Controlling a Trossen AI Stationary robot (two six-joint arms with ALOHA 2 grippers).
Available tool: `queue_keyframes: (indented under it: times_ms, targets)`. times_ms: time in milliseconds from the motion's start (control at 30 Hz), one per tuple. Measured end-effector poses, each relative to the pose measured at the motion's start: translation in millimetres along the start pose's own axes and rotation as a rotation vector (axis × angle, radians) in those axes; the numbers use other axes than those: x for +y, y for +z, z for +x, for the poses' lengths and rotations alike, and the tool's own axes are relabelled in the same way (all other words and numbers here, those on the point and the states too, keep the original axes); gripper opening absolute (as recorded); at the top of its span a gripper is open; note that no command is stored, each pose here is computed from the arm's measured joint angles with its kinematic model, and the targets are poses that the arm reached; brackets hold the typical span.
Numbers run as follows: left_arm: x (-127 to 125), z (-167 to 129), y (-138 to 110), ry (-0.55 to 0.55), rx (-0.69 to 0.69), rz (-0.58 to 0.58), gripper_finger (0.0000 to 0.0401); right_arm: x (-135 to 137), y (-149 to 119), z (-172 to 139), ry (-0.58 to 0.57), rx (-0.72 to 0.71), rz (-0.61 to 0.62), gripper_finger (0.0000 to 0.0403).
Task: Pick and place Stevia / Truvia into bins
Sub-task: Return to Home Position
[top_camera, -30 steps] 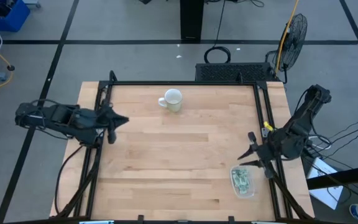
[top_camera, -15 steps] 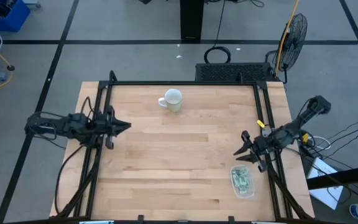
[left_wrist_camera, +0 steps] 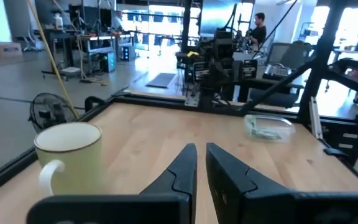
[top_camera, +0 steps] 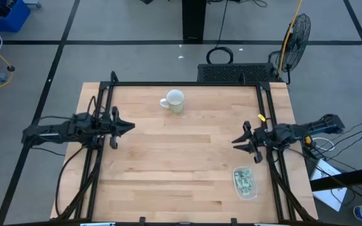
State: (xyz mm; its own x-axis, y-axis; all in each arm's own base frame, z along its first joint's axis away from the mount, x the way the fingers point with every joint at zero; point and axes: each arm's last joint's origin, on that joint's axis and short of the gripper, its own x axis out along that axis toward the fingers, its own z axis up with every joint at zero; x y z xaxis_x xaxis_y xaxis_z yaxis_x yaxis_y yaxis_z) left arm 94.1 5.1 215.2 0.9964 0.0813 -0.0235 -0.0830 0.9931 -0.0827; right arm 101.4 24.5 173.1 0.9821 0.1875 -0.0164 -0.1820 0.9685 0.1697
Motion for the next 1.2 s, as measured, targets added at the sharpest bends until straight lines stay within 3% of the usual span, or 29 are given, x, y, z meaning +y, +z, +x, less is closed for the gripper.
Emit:
queue_keyframes:
  times_ms: [200,467,667,1200]
  targets:
    - [4.7,4.9,-15.6,0.028,0.008,-0.012,0.0042,-7.2,3.6,-1.6,0.033,-0.022,-0.007,0.0089]
    - [6.7,7.3,-28.0,-0.009,0.046,-0.064,0.0042,-15.7,4.4,-2.1,0.001,-0.068,-0.021,0.0089]
    - [7.5,7.3,-29.1,0.014,0.052,-0.057,0.0042,-21.3,3.4,-2.7,-0.054,-0.069,0.052,0.0089]
    - [9.9,13.4,-57.8,0.018,0.095,-0.112,0.0042,-23.2,3.7,-3.0,-0.074,-0.072,0.020,0.0089]
